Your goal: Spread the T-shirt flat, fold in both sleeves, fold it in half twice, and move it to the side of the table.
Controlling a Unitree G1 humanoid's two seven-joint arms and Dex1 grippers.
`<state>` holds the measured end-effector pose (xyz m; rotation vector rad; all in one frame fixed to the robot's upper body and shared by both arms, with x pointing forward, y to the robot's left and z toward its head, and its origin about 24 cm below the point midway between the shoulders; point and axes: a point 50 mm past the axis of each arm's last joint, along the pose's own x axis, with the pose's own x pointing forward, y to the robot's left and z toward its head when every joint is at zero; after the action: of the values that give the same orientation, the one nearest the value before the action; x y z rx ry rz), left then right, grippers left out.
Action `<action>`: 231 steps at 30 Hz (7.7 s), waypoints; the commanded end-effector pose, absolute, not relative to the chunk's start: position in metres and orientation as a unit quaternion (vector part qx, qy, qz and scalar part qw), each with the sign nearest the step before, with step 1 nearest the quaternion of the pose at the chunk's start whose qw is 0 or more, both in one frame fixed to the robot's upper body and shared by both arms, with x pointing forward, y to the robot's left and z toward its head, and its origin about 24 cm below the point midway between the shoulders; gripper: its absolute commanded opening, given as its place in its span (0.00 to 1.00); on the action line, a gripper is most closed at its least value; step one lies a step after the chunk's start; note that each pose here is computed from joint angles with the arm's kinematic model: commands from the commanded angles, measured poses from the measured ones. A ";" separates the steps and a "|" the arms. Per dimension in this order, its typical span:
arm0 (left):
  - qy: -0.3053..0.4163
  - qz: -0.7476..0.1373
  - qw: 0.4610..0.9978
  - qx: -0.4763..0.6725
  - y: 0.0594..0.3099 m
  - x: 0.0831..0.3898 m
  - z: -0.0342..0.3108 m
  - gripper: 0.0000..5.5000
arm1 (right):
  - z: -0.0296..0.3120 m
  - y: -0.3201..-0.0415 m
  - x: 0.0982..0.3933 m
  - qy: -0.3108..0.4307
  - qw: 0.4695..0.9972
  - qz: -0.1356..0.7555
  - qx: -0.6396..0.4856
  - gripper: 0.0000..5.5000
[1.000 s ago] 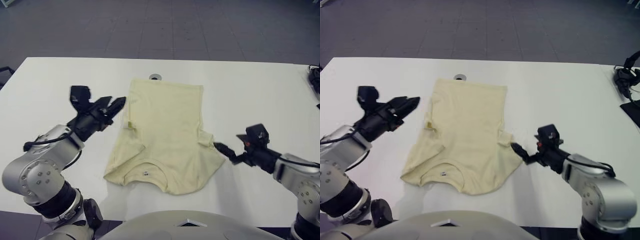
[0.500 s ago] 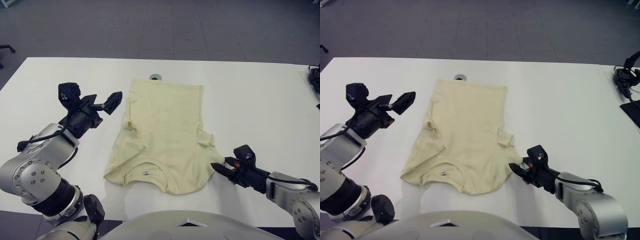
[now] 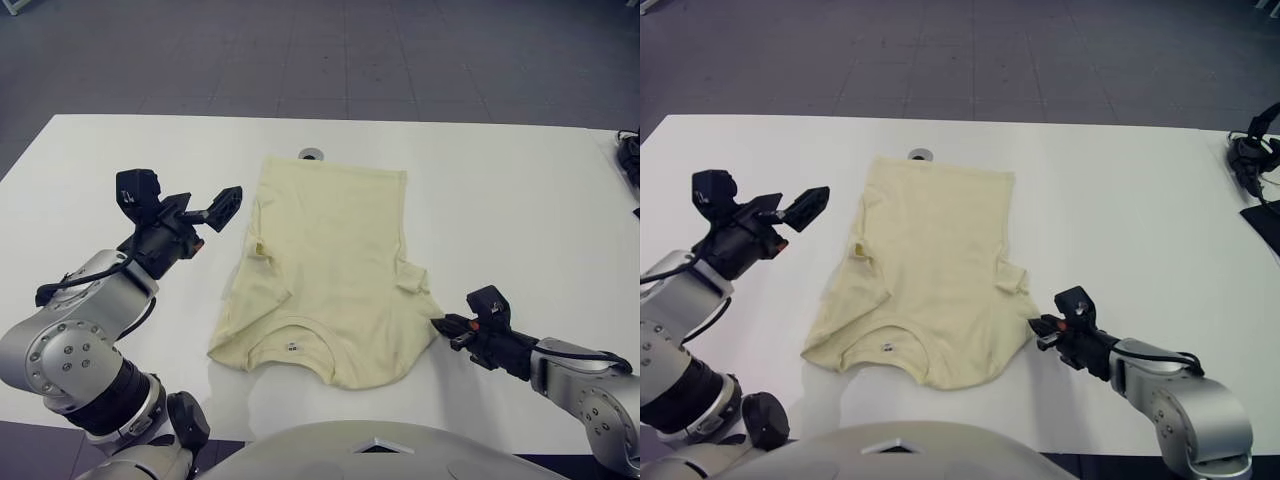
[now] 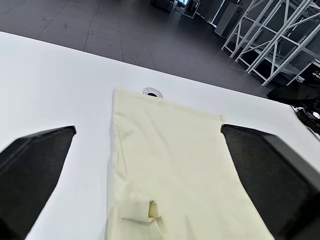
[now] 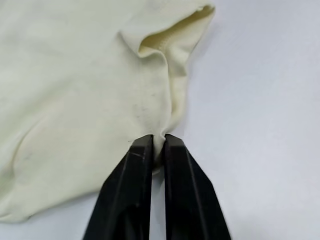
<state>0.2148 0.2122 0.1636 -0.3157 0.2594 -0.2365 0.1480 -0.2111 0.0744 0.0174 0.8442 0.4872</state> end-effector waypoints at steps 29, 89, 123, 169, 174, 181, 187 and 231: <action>0.222 -0.181 0.958 0.014 0.210 0.195 0.149 0.98 | 0.126 -0.153 0.198 0.254 0.912 0.322 0.016 0.29; 0.204 -0.549 0.704 0.402 0.190 0.112 0.058 0.00 | 0.073 -0.181 0.148 0.100 0.655 0.607 -0.438 0.00; 0.102 -0.585 0.774 0.219 0.190 0.254 0.172 0.00 | 0.185 -0.211 0.280 0.193 0.739 0.590 -0.263 0.00; 0.087 -0.428 0.764 0.475 0.138 0.289 0.097 0.83 | 0.083 -0.188 0.363 0.048 0.707 0.373 -0.599 0.77; 0.132 -0.452 0.715 0.517 0.149 0.271 0.080 0.98 | 0.071 -0.187 0.351 0.044 0.670 0.420 -0.611 0.93; 0.114 -0.466 0.665 0.572 0.153 0.319 0.091 0.98 | 0.076 -0.199 0.296 0.086 0.534 0.565 -0.623 0.98; 0.020 -0.480 0.633 0.608 0.118 0.365 0.110 0.98 | 0.098 -0.137 0.223 0.039 0.508 0.691 -0.513 0.98; 0.134 -0.524 0.653 0.531 0.170 0.159 0.079 0.92 | 0.112 -0.167 0.139 0.163 0.632 0.641 -0.404 0.98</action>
<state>0.1563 0.1665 0.0906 1.1884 0.2436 -1.1817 0.1389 -0.1662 0.1152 -0.9054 0.3773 1.4752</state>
